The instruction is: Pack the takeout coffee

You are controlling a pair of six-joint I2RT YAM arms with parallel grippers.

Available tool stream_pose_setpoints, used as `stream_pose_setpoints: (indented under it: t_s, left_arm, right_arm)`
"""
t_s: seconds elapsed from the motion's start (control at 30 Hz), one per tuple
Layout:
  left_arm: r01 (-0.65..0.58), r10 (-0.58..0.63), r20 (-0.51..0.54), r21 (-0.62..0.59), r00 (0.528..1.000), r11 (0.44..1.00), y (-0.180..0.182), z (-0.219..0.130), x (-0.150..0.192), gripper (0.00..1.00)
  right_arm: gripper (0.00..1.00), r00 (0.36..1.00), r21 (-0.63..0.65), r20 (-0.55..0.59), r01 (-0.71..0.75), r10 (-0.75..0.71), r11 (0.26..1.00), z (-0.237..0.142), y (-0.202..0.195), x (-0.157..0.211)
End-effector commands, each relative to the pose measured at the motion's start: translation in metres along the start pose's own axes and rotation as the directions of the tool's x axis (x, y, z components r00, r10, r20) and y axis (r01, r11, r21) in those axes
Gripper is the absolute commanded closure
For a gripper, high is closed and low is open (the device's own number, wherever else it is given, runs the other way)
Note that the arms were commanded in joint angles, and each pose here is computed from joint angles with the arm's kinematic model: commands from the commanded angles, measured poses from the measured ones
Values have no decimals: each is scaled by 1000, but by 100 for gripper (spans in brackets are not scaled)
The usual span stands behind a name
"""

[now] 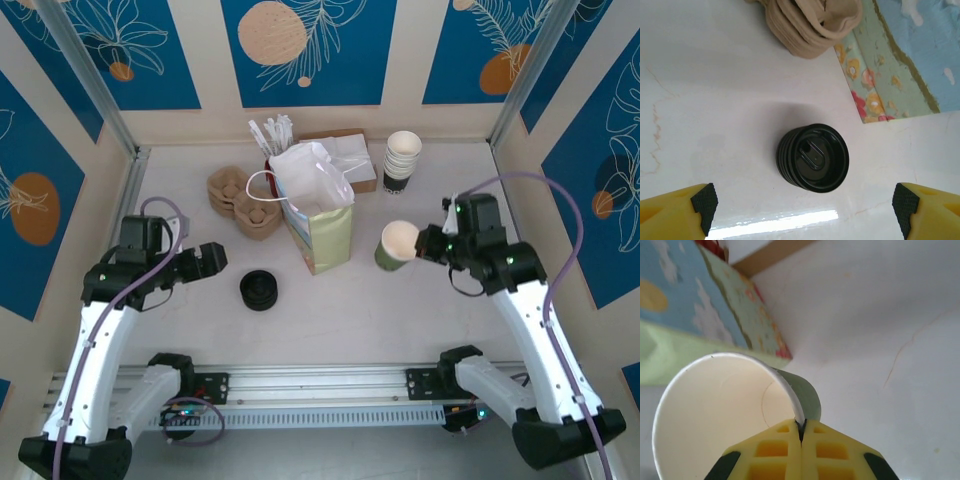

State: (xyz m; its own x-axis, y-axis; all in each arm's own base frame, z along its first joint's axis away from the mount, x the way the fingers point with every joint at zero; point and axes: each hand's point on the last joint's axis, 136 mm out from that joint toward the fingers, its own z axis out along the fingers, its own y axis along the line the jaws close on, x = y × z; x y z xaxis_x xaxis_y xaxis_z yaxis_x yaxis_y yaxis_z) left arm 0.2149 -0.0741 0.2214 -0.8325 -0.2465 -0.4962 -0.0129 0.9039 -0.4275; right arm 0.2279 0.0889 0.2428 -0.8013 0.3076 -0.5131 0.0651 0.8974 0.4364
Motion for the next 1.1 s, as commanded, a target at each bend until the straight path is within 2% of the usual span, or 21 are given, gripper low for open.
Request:
stream_pose_setpoints:
  t_s: [0.0, 0.23, 0.37, 0.5, 0.67, 1.07]
  left_arm:
    - [41, -39, -46, 47, 998, 998, -5, 4, 16, 9]
    - [82, -76, -80, 63, 994, 995, -3, 18, 30, 10]
    - [105, -99, -85, 71, 991, 992, -2, 28, 35, 11]
    - [123, -117, -73, 83, 990, 989, -2, 41, 38, 12]
    - [147, -144, -112, 23, 983, 989, 8, 56, 47, 12]
    - [123, -124, -163, -11, 979, 992, 11, 79, 56, 12]
  right_arm:
    - [99, 998, -21, -5, -62, 62, 998, 5, 2, 25]
    - [99, 997, -17, -45, -59, 58, 998, 39, -1, 74]
    - [99, 998, 0, -52, -41, 41, 999, 58, -2, 90]
    - [98, 998, -38, -51, -32, 30, 999, 71, 5, 97]
    - [98, 999, -66, -40, -24, 21, 998, 82, 18, 104]
    - [98, 990, 14, -114, 85, -83, 996, 101, 32, 120]
